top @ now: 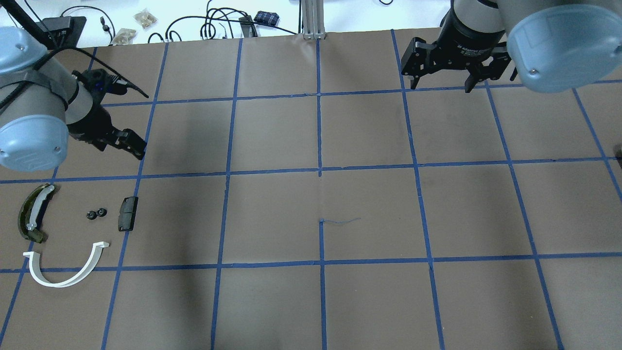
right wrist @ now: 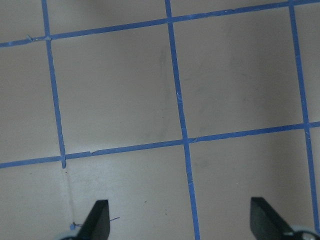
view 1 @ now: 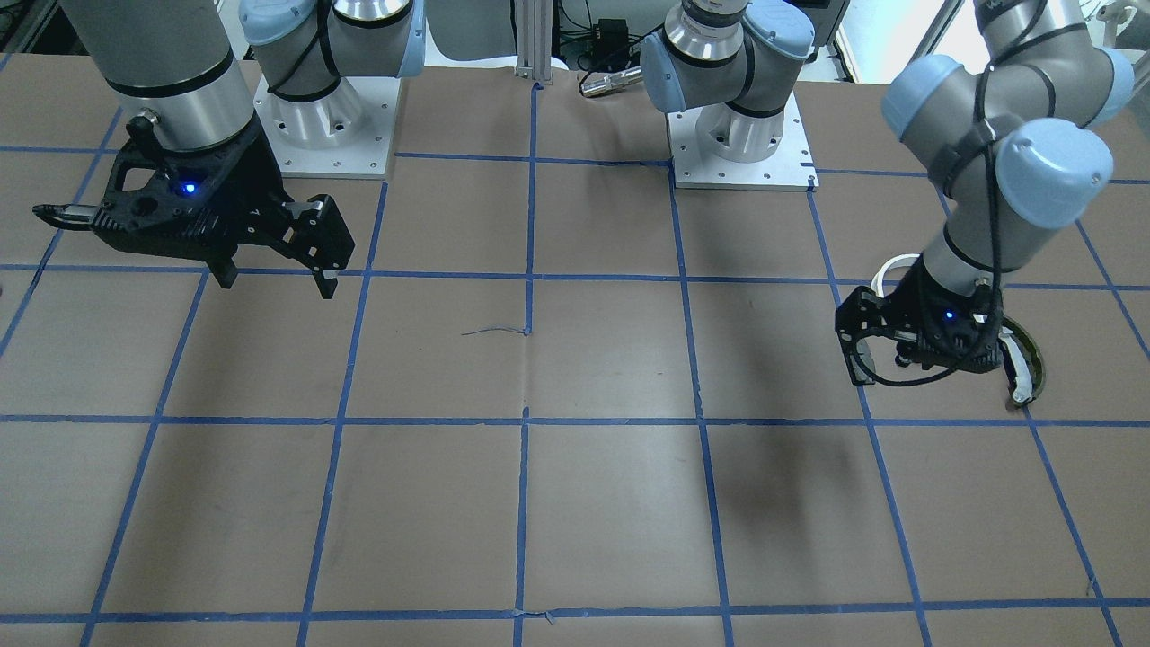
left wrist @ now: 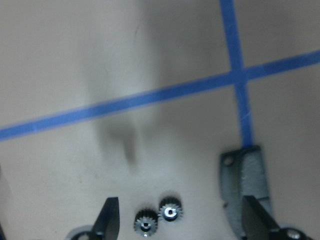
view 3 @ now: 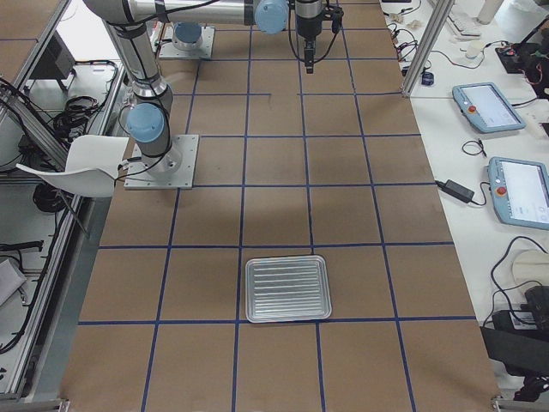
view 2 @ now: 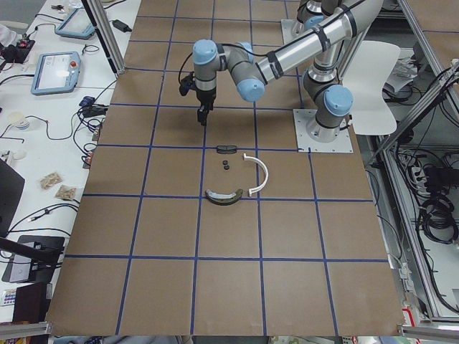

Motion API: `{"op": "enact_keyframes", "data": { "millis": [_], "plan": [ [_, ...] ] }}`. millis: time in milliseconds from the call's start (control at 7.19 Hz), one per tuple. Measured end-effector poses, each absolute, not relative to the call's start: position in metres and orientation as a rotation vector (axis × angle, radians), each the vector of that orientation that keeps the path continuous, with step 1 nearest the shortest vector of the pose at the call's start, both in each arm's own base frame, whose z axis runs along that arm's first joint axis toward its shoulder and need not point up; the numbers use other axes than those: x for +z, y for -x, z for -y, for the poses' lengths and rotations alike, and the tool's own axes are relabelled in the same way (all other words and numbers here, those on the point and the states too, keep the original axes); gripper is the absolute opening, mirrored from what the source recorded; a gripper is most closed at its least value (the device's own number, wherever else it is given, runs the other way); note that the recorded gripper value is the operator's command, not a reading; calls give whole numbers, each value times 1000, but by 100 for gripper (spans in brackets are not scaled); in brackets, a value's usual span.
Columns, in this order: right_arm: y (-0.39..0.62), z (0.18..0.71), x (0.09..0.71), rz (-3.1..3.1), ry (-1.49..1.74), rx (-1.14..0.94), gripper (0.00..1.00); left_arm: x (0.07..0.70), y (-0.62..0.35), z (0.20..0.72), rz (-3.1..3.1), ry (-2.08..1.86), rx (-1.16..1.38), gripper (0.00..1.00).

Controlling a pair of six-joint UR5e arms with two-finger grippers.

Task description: Place bearing gear from tray to pile

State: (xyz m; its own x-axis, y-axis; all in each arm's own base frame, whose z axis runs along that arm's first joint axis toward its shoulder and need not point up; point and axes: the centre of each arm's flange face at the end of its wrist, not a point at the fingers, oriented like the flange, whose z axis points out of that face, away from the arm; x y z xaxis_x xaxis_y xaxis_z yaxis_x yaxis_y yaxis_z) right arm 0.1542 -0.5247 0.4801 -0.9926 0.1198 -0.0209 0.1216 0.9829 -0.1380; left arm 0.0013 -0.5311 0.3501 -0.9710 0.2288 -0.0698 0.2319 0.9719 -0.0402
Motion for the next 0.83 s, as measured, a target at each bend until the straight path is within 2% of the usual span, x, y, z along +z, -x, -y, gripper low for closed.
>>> {"op": "enact_keyframes", "data": {
  "millis": [417,695,834],
  "plan": [
    [-155,525,480,-3115,-190,-216,100,457,150,498,-3084,-269,-103,100],
    [-155,524,479,-3115,-190,-213,100,510,184,471,-3095,-247,-58,100],
    [-155,524,479,-3115,-190,-213,100,518,186,465,-3097,-235,-48,100]
  ]
}}
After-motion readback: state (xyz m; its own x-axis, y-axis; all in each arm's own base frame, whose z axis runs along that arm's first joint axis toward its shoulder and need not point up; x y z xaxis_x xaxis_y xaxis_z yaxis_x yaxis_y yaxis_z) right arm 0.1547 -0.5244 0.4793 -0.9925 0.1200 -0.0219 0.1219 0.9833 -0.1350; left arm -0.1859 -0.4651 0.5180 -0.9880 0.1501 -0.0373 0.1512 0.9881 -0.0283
